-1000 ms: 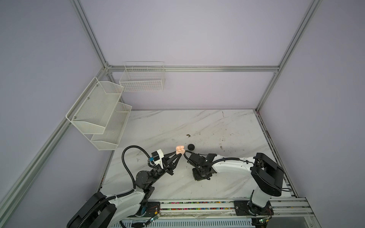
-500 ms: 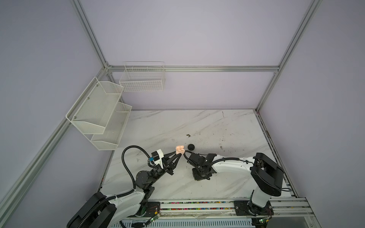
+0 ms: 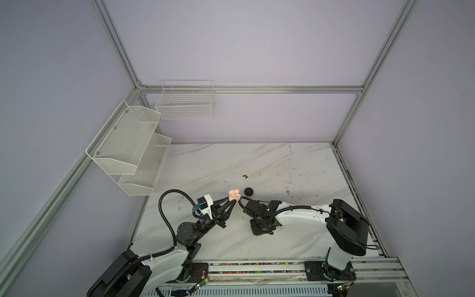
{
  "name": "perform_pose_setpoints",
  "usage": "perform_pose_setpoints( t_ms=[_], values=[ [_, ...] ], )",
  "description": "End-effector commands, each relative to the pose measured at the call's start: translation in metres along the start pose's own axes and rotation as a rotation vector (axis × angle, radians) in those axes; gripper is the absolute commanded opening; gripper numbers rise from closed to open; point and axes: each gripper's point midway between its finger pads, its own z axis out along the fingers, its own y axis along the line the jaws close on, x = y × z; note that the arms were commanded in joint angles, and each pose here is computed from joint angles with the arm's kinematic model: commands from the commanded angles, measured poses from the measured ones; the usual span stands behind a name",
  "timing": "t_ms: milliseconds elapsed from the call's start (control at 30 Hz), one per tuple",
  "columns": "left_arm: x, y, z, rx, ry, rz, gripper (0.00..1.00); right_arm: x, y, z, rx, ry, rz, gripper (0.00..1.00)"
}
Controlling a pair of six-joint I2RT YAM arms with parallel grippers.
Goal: Insert the wireless bluetooth earbuds into the charging case
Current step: 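Close the right gripper on the pink earbud's stem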
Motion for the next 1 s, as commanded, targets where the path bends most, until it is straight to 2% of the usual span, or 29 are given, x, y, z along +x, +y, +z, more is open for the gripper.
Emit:
perform_pose_setpoints(
  t_ms=[0,367,600,967],
  values=[
    [-0.003,0.002,-0.006,-0.016,-0.023,0.019,0.0,0.003,-0.015,0.0,0.07,0.001,0.002,0.2],
    [-0.005,0.005,-0.006,-0.035,-0.028,0.014,0.0,-0.009,-0.02,-0.012,0.076,-0.048,0.026,0.2],
    [-0.006,0.008,0.002,-0.042,-0.026,0.008,0.0,-0.035,-0.029,-0.031,0.068,-0.13,0.065,0.2],
    [-0.02,0.015,0.038,-0.031,-0.076,0.028,0.0,-0.093,-0.052,-0.086,0.038,-0.316,0.146,0.19]
  ],
)
